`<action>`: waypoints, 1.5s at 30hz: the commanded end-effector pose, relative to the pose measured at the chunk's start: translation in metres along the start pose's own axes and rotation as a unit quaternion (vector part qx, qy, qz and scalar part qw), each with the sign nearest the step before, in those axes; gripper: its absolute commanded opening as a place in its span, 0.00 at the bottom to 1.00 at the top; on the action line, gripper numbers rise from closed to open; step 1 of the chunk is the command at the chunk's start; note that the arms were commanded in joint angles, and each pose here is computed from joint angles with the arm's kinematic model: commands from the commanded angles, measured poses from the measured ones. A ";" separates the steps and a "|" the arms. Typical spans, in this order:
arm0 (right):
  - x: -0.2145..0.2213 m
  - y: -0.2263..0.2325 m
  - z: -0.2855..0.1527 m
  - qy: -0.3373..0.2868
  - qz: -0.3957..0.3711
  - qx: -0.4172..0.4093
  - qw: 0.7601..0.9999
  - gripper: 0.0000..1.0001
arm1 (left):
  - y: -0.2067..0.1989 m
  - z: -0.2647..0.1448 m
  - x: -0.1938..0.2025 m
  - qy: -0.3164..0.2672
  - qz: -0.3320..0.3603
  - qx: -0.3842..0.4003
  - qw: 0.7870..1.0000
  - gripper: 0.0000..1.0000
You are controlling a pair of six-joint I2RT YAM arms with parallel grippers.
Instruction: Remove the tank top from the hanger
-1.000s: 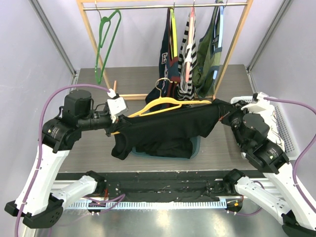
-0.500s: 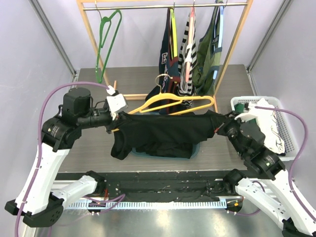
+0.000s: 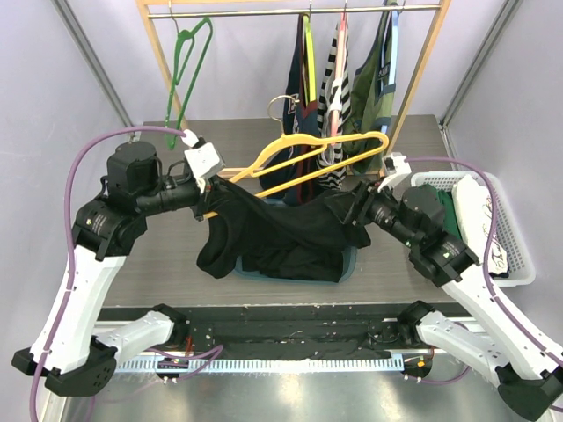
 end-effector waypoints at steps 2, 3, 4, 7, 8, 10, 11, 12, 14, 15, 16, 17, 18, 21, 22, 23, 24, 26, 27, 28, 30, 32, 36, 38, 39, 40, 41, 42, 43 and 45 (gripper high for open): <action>-0.056 0.066 -0.024 -0.053 -0.099 -0.141 0.984 0.73 | 0.004 0.004 -0.013 -0.035 0.020 0.002 0.999 0.00; -0.058 0.071 -0.029 -0.043 -0.123 -0.148 0.980 0.74 | 0.005 0.005 -0.013 -0.034 0.023 0.003 0.999 0.00; -0.060 0.072 -0.031 -0.039 -0.137 -0.150 0.978 0.75 | 0.006 0.005 -0.014 -0.035 0.026 0.003 0.999 0.00; -0.068 0.080 -0.042 -0.036 -0.163 -0.156 0.973 0.79 | 0.018 0.005 -0.026 -0.047 0.038 -0.025 0.998 0.00; -0.070 0.081 -0.043 -0.039 -0.163 -0.155 0.974 0.78 | 0.023 0.007 -0.031 -0.053 0.027 -0.038 0.998 0.00; -0.075 0.086 -0.043 -0.047 -0.161 -0.165 0.972 0.75 | 0.042 -0.001 -0.055 -0.086 0.035 -0.099 0.991 0.00; -0.078 0.090 -0.042 -0.053 -0.160 -0.173 0.971 0.73 | 0.047 -0.003 -0.062 -0.097 0.029 -0.115 0.988 0.00; -0.080 0.092 -0.042 -0.055 -0.158 -0.176 0.970 0.72 | 0.051 -0.007 -0.070 -0.108 0.034 -0.127 0.985 0.00; -0.082 0.096 -0.039 -0.055 -0.153 -0.185 0.969 0.71 | 0.057 -0.021 -0.089 -0.130 0.047 -0.153 0.979 0.00; -0.082 0.098 -0.038 -0.052 -0.152 -0.188 0.969 0.71 | 0.058 -0.025 -0.095 -0.137 0.049 -0.157 0.977 0.00; -0.082 0.099 -0.035 -0.046 -0.147 -0.191 0.969 0.71 | 0.056 -0.034 -0.105 -0.147 0.054 -0.162 0.974 0.00; -0.079 0.100 -0.033 -0.036 -0.147 -0.199 0.968 0.71 | 0.055 -0.038 -0.109 -0.153 0.055 -0.162 0.973 0.00; -0.078 0.102 -0.032 -0.031 -0.146 -0.205 0.967 0.71 | 0.054 -0.046 -0.115 -0.161 0.057 -0.168 0.971 0.00; -0.066 0.104 -0.025 0.006 -0.142 -0.226 0.964 0.71 | 0.047 -0.059 -0.121 -0.173 0.063 -0.168 0.968 0.00; -0.063 0.101 -0.021 0.014 -0.150 -0.225 0.963 0.75 | 0.046 -0.060 -0.120 -0.172 0.063 -0.170 0.968 0.00; -0.060 0.098 -0.021 0.024 -0.155 -0.217 0.963 0.78 | 0.045 -0.062 -0.120 -0.172 0.064 -0.170 0.968 0.00; -0.061 0.094 -0.020 0.022 -0.161 -0.203 0.966 0.87 | 0.044 -0.062 -0.117 -0.170 0.063 -0.168 0.969 0.00; -0.064 0.084 -0.018 0.018 -0.176 -0.168 0.970 0.91 | 0.040 -0.060 -0.113 -0.169 0.062 -0.155 0.971 0.00; -0.066 0.083 -0.020 0.014 -0.181 -0.164 0.970 0.94 | 0.040 -0.055 -0.109 -0.163 0.058 -0.148 0.974 0.00; -0.068 0.083 -0.022 0.010 -0.182 -0.158 0.970 0.95 | 0.039 -0.053 -0.107 -0.162 0.052 -0.140 0.975 0.00; -0.075 0.084 -0.030 -0.006 -0.190 -0.148 0.971 0.98 | 0.036 -0.046 -0.101 -0.158 0.043 -0.120 0.979 0.00; -0.078 0.084 -0.038 -0.011 -0.192 -0.142 0.971 1.00 | 0.036 -0.040 -0.096 -0.152 0.035 -0.108 0.982 0.00; -0.078 0.098 -0.063 0.033 -0.211 -0.168 0.962 1.00 | 0.032 -0.014 -0.070 -0.123 -0.017 -0.054 0.991 0.00; -0.088 0.101 -0.078 0.029 -0.215 -0.151 0.965 1.00 | 0.027 -0.002 -0.054 -0.108 -0.022 -0.026 0.994 0.00; -0.091 0.103 -0.084 0.019 -0.228 -0.154 0.961 1.00 | 0.026 0.001 -0.050 -0.102 -0.024 -0.019 0.994 0.00; -0.098 0.107 -0.096 -0.006 -0.235 -0.157 0.959 1.00 | 0.023 0.004 -0.046 -0.096 -0.022 -0.005 0.995 0.00; -0.104 0.111 -0.103 -0.023 -0.243 -0.163 0.956 1.00 | 0.018 0.005 -0.040 -0.081 -0.011 0.009 0.997 0.00; -0.108 0.116 -0.115 -0.044 -0.256 -0.174 0.950 1.00 | 0.014 0.005 -0.036 -0.072 -0.008 0.022 0.997 0.00; -0.113 0.119 -0.119 -0.061 -0.266 -0.182 0.945 1.00 | 0.009 0.006 -0.033 -0.067 -0.004 0.041 0.997 0.00; -0.116 0.124 -0.125 -0.074 -0.283 -0.193 0.937 1.00 | -0.004 0.005 -0.021 -0.042 0.019 0.077 0.996 0.00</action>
Point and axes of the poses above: each gripper's point midway between its finger pads, its own z axis out along the fingers, its own y axis along the line the jaws close on, x = y × z, the point moved 4 cm from there along -z, back along the fingers, and after that the axes turned 4 degrees about z, right-handed, at the moved point
